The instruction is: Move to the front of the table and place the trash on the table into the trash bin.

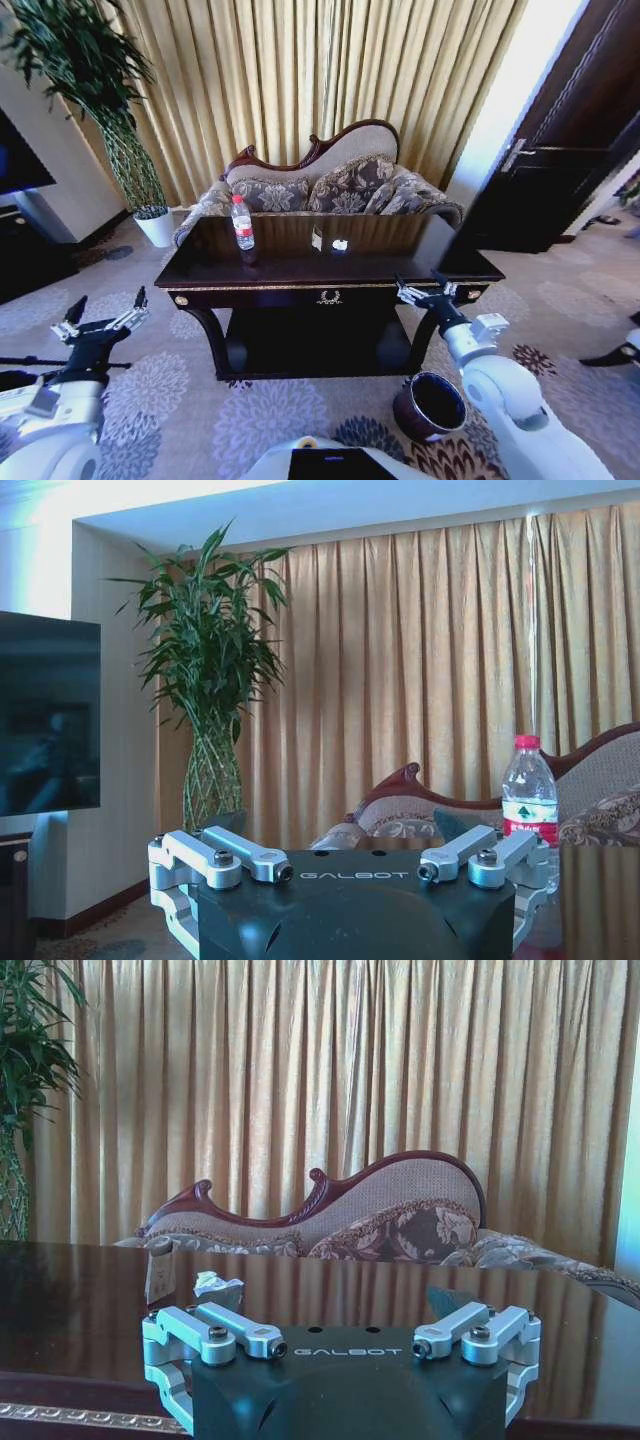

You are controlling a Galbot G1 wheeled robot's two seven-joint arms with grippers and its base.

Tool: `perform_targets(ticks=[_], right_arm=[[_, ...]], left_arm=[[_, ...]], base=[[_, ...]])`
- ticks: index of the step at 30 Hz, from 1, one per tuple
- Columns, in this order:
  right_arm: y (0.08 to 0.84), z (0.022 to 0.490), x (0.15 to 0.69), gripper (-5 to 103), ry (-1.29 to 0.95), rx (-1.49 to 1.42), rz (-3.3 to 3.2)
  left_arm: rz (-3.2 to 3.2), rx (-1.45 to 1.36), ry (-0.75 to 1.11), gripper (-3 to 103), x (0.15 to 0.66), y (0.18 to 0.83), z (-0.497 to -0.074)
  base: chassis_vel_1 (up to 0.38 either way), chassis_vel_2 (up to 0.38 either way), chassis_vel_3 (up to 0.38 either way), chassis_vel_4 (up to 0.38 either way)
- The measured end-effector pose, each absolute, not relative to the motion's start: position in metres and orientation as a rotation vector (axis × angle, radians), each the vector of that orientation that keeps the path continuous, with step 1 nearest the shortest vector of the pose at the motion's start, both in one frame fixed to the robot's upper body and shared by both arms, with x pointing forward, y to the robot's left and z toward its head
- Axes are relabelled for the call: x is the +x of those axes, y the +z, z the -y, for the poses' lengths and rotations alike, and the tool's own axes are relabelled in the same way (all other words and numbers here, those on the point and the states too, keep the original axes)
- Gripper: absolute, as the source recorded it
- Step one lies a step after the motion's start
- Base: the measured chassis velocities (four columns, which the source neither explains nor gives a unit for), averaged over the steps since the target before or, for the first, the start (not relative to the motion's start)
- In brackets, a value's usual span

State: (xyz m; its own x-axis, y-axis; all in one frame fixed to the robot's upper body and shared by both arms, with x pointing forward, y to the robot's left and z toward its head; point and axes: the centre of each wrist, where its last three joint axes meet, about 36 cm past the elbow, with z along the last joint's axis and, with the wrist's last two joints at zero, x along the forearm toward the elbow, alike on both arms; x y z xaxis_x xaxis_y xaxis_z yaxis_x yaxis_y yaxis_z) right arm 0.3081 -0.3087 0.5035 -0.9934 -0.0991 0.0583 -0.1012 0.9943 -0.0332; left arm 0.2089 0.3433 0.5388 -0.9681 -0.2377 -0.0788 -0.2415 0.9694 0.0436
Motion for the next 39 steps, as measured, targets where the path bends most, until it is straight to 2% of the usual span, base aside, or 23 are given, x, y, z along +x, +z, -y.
perform_targets(ticks=[39], right_arm=[[0.5074,0.3001,0.3042,100,0.086,0.197,3.082]], left_arm=[[-3.039,-0.372,0.081,100,0.209,0.5397,-0.3442]], base=[[-0.037,0.035,0.036,-0.036]])
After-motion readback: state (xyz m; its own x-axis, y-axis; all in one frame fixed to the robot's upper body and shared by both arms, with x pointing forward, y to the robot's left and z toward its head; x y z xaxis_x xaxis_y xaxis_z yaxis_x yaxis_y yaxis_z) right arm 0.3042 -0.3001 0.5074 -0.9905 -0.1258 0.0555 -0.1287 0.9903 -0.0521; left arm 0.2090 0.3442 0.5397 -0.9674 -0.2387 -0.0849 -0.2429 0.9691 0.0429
